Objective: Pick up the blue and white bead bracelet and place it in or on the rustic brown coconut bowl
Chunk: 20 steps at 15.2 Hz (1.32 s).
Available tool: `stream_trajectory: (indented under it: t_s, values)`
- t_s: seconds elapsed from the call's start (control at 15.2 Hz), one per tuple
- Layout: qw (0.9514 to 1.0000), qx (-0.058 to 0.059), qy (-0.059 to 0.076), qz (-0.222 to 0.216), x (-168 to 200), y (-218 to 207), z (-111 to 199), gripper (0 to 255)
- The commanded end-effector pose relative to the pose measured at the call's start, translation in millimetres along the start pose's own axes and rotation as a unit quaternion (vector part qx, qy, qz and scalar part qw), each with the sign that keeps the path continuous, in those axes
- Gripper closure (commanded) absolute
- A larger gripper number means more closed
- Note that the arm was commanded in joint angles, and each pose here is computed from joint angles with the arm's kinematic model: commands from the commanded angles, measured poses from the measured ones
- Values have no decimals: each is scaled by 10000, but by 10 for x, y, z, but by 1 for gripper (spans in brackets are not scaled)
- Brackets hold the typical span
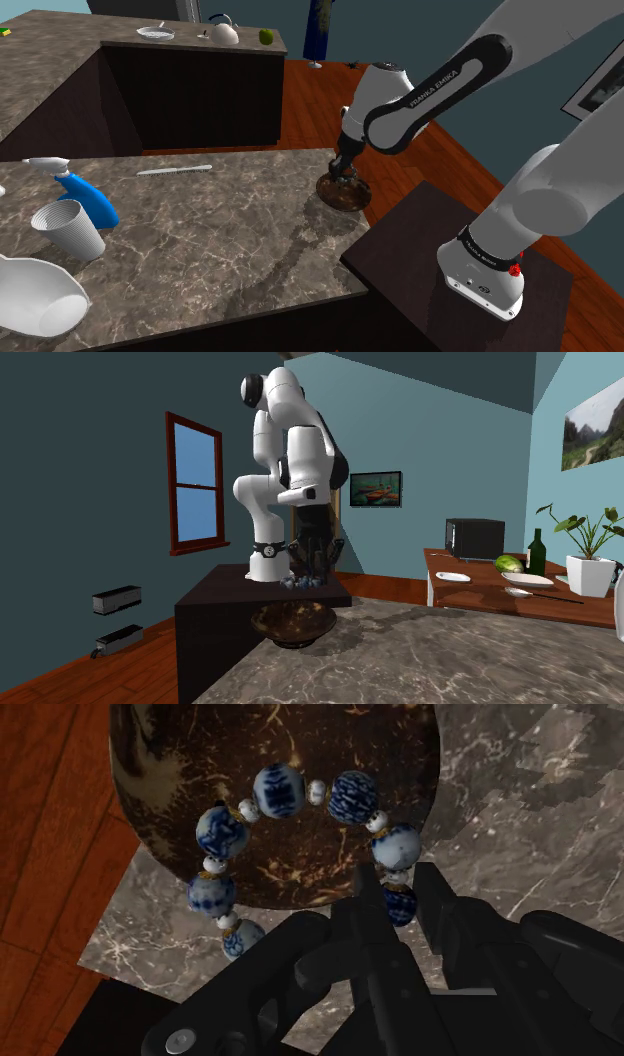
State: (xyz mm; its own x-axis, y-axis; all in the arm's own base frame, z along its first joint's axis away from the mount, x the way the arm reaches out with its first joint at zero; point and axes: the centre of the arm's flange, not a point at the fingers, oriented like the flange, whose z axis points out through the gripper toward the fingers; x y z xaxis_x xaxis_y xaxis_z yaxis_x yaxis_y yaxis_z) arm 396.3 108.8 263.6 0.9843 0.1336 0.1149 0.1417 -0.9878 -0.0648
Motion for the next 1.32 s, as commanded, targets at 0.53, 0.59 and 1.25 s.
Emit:
stream_trajectory:
  t_s: [0.53,0.59,1.25]
  values:
    - [10000,5,2,-8,-174,174,372,255]
    - [10000,5,2,-8,-180,177,424,255]
    - [10000,5,2,-8,-212,195,702,255]
